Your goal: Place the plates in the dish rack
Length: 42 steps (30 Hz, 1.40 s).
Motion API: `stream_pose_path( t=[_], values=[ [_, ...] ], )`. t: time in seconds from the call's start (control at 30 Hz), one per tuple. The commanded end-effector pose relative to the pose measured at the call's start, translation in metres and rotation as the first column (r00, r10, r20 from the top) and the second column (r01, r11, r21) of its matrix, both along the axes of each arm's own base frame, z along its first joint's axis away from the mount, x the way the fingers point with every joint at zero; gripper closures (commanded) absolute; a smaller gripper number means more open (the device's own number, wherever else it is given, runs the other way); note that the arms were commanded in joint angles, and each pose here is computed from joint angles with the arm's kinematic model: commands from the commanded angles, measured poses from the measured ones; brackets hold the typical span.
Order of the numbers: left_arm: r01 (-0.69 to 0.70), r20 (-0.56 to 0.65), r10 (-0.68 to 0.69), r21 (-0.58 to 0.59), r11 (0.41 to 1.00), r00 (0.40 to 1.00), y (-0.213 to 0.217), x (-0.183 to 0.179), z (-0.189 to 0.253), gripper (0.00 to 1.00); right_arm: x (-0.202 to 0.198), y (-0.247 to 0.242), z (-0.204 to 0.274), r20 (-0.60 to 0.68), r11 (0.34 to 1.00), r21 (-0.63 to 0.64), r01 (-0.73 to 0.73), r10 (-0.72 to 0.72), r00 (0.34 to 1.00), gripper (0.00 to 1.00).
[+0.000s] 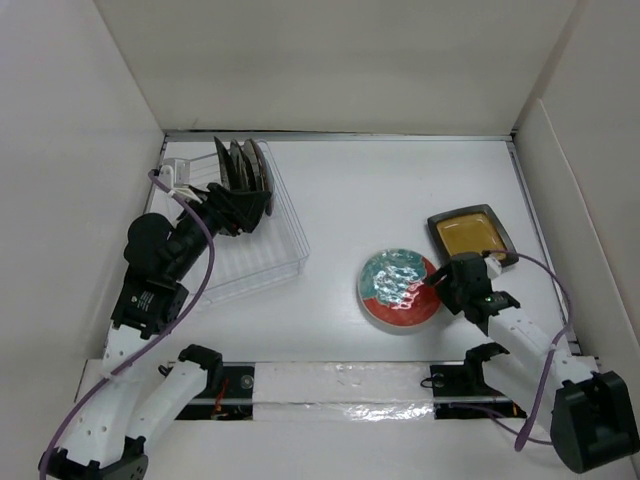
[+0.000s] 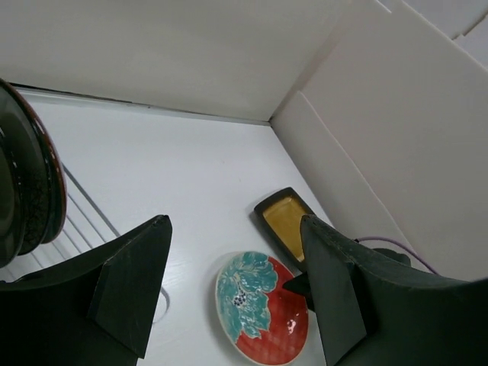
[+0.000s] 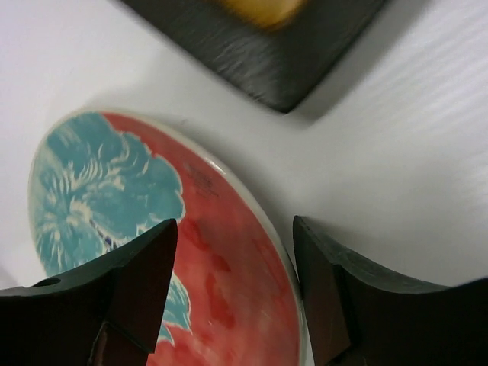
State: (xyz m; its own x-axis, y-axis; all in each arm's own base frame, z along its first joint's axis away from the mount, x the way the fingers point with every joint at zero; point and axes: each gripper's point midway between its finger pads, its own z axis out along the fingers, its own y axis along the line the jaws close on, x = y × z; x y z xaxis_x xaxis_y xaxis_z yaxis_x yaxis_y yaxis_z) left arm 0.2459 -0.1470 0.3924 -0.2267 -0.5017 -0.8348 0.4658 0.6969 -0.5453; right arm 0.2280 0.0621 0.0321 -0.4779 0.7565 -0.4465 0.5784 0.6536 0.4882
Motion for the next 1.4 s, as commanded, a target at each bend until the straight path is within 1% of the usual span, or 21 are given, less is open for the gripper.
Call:
stream_pose_path(
  t=[0.0, 0.03, 0.13, 0.2, 0.4, 0.47, 0.5, 0.57, 0.63, 0.67, 0.7, 0.77, 0.83, 0.9, 0.97, 1.0, 1.07, 1.1, 1.17, 1.27, 1.37],
  values=[
    [-0.064, 0.05, 0.064, 0.002, 0.998, 0.997, 0.012, 0.007, 0.014, 0.35, 0.003, 0.048, 0.005, 0.029, 0.973, 0.127, -0.191, 0.189, 0.982, 0.33],
    [-0.082, 0.043, 0.082, 0.004, 0.997, 0.996, 0.016, 0.01, 0.012, 0.35, 0.004, 0.052, 0.003, 0.027, 0.97, 0.131, -0.204, 0.203, 0.979, 0.33],
    [-0.166, 0.001, 0.166, 0.007, 0.986, 0.986, 0.027, 0.022, 0.002, 0.37, 0.002, 0.069, -0.012, 0.005, 0.948, 0.169, -0.268, 0.271, 0.963, 0.47],
    [-0.21, -0.037, 0.211, 0.011, 0.978, 0.977, 0.033, 0.03, -0.007, 0.39, -0.003, 0.072, -0.027, -0.031, 0.943, 0.182, -0.28, 0.29, 0.957, 0.63],
    [-0.31, -0.167, 0.306, 0.001, 0.951, 0.937, 0.041, 0.054, -0.043, 0.43, 0.011, 0.084, -0.029, 0.086, 0.922, 0.218, -0.321, 0.309, 0.947, 1.0],
    [-0.385, -0.197, 0.38, 0.014, 0.923, 0.904, 0.054, 0.06, -0.056, 0.43, 0.011, 0.084, -0.029, 0.106, 0.92, 0.211, -0.329, 0.313, 0.944, 1.0],
    [-0.499, -0.213, 0.493, 0.026, 0.866, 0.844, 0.077, 0.065, -0.062, 0.42, 0.012, 0.085, -0.026, 0.126, 0.917, 0.209, -0.339, 0.318, 0.94, 1.0],
    [-0.603, -0.252, 0.597, 0.061, 0.795, 0.762, 0.102, 0.066, -0.074, 0.33, 0.021, 0.083, -0.009, 0.213, 0.917, 0.19, -0.351, 0.31, 0.926, 1.0],
    [-0.694, -0.243, 0.684, 0.057, 0.718, 0.687, 0.134, 0.071, -0.072, 0.32, 0.026, 0.079, 0.003, 0.262, 0.92, 0.138, -0.367, 0.323, 0.909, 1.0],
    [-0.678, -0.268, 0.669, 0.072, 0.732, 0.693, 0.134, 0.081, -0.079, 0.33, 0.032, 0.079, 0.021, 0.322, 0.919, 0.115, -0.377, 0.324, 0.889, 1.0],
    [-0.681, -0.29, 0.672, 0.087, 0.727, 0.681, 0.14, 0.089, -0.085, 0.37, 0.034, 0.075, 0.026, 0.341, 0.922, 0.077, -0.379, 0.333, 0.879, 1.0],
    [-0.716, -0.383, 0.702, 0.134, 0.685, 0.6, 0.169, 0.107, -0.11, 0.43, 0.038, 0.072, 0.046, 0.408, 0.923, 0.044, -0.383, 0.333, 0.85, 1.0],
    [-0.713, -0.387, 0.684, 0.089, 0.695, 0.618, 0.176, 0.117, -0.095, 0.45, 0.038, 0.068, 0.054, 0.428, 0.925, 0.027, -0.38, 0.333, 0.84, 1.0],
    [-0.764, -0.358, 0.737, 0.091, 0.639, 0.574, 0.195, 0.126, -0.085, 0.45, 0.037, 0.066, 0.065, 0.472, 0.924, 0.019, -0.382, 0.328, 0.818, 1.0],
    [-0.786, -0.405, 0.775, 0.188, 0.589, 0.484, 0.215, 0.132, -0.107, 0.47, 0.036, 0.066, 0.07, 0.492, 0.922, 0.007, -0.387, 0.333, 0.804, 1.0],
    [-0.804, -0.398, 0.801, 0.213, 0.555, 0.447, 0.226, 0.133, -0.105, 0.56, 0.036, 0.066, 0.075, 0.508, 0.921, 0.0, -0.389, 0.335, 0.794, 1.0],
    [-0.805, -0.417, 0.832, 0.307, 0.508, 0.366, 0.245, 0.132, -0.131, 0.64, 0.034, 0.066, 0.078, 0.516, 0.919, -0.018, -0.393, 0.345, 0.784, 1.0],
    [-0.806, -0.44, 0.837, 0.333, 0.488, 0.325, 0.262, 0.127, -0.144, 0.75, 0.032, 0.071, 0.086, 0.538, 0.911, -0.033, -0.411, 0.362, 0.761, 1.0],
    [-0.797, -0.465, 0.843, 0.382, 0.468, 0.271, 0.281, 0.124, -0.166, 0.78, 0.03, 0.073, 0.09, 0.544, 0.908, -0.042, -0.416, 0.37, 0.753, 1.0],
    [-0.772, -0.46, 0.861, 0.459, 0.44, 0.217, 0.299, 0.112, -0.185, 0.67, 0.026, 0.077, 0.096, 0.564, 0.904, -0.045, -0.425, 0.374, 0.736, 1.0],
    [-0.751, -0.442, 0.861, 0.472, 0.462, 0.252, 0.297, 0.111, -0.189, 0.47, 0.025, 0.079, 0.101, 0.58, 0.906, -0.056, -0.42, 0.372, 0.725, 1.0]
  ],
)
